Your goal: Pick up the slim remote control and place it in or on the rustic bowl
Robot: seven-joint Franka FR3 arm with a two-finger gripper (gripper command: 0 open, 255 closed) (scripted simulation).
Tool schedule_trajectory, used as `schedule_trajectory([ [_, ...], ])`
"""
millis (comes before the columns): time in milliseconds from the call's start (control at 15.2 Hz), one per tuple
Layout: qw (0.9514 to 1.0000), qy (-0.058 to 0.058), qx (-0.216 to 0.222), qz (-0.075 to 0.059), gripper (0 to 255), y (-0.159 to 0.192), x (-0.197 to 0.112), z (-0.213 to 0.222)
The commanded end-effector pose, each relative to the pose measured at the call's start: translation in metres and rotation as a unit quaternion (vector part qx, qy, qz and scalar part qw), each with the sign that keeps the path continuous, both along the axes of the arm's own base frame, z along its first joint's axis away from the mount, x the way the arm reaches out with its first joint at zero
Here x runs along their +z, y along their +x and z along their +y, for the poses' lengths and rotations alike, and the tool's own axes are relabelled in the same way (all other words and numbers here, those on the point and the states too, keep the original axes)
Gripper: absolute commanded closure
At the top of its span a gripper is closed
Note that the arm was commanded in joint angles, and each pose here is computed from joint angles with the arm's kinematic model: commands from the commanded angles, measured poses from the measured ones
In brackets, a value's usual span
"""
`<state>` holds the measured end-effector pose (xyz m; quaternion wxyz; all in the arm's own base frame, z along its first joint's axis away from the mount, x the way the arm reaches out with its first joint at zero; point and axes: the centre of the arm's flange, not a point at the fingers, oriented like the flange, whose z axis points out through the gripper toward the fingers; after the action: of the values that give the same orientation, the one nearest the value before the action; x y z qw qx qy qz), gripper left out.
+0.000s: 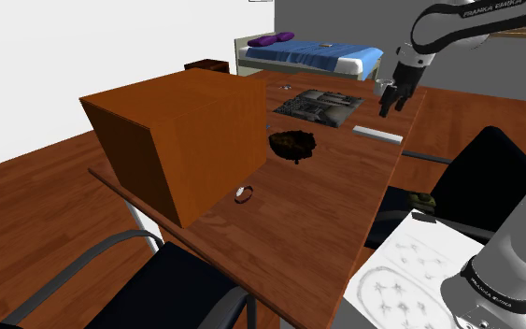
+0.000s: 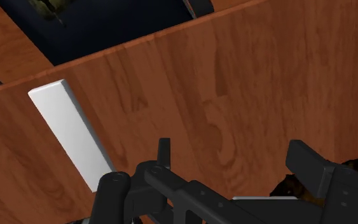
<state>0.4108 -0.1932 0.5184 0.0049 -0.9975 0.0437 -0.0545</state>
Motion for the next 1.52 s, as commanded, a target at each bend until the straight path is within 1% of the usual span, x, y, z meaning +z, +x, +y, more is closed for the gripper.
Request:
schedule_trajectory([
  [0, 0.9999, -0.002, 0.009, 0.005, 0, 0.01, -0.017, -0.022],
  [594, 0.9985, -0.01, 0.044, 0.029, 0, 0.059, -0.083, -0.109],
  [1188, 0.9953, -0.017, 0.08, 0.053, 0, 0.112, -0.151, -0.193],
  [1254, 0.9952, -0.017, 0.08, 0.054, 0, 0.112, -0.152, -0.194],
  [1452, 0.9952, -0.017, 0.08, 0.054, 0, 0.113, -0.168, -0.195],
])
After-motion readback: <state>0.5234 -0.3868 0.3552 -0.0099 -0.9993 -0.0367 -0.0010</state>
